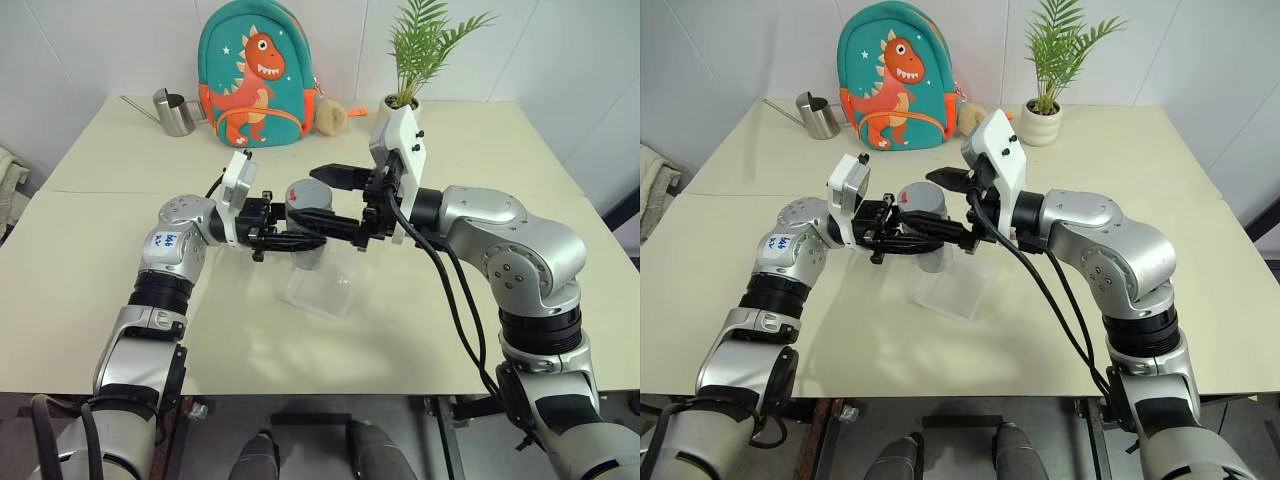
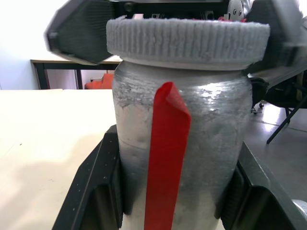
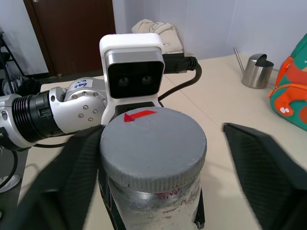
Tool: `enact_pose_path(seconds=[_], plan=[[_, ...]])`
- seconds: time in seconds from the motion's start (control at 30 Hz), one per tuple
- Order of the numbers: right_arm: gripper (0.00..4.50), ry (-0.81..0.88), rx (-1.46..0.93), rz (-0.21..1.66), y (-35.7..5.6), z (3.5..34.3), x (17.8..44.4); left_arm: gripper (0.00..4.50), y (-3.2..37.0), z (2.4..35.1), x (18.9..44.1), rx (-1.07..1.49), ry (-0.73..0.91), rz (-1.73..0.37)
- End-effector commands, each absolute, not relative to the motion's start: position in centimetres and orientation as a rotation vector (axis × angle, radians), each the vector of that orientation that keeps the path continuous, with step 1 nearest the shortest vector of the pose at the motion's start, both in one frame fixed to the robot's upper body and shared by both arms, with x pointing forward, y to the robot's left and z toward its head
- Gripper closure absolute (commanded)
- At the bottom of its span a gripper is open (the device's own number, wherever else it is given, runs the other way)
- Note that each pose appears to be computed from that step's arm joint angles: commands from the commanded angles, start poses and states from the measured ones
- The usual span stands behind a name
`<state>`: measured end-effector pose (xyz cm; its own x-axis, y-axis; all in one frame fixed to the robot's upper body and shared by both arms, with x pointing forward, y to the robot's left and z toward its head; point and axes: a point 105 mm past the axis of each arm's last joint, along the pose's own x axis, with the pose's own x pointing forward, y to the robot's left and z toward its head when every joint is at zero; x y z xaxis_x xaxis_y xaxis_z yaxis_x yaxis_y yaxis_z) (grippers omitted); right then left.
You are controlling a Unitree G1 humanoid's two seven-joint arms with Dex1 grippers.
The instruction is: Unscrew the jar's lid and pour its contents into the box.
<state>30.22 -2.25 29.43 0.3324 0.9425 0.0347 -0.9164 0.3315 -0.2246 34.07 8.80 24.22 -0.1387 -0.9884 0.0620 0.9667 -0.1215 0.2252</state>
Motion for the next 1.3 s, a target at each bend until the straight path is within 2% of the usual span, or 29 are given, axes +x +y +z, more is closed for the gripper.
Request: enact_pose_path(seconds=[0.03, 0.37, 0.47, 1.0, 1.13, 1.3], plan=[[0.52, -0.236, -0.207, 1.240, -2.25, 30.82, 29.32, 2.50, 9.21, 25.05, 32.99, 0.157, -0.285, -1.780], [0.52, -0.243, -0.209, 1.243, -2.23, 30.98, 29.26, 2.50, 9.20, 25.12, 33.07, 0.159, -0.287, -1.774], [1.04, -0.247, -0.207, 1.252, -2.17, 31.07, 29.08, 2.50, 9.18, 25.12, 33.08, 0.160, -0.288, -1.773], [1.04, -0.239, -0.215, 1.258, -2.16, 30.92, 28.96, 2.50, 9.11, 25.07, 33.04, 0.160, -0.291, -1.772], [1.85, -0.233, -0.213, 1.257, -2.14, 30.81, 28.97, 2.50, 9.15, 25.05, 33.02, 0.163, -0.292, -1.772], [1.85, -0.238, -0.219, 1.256, -2.15, 30.98, 28.97, 2.50, 9.19, 24.98, 33.02, 0.163, -0.289, -1.772]])
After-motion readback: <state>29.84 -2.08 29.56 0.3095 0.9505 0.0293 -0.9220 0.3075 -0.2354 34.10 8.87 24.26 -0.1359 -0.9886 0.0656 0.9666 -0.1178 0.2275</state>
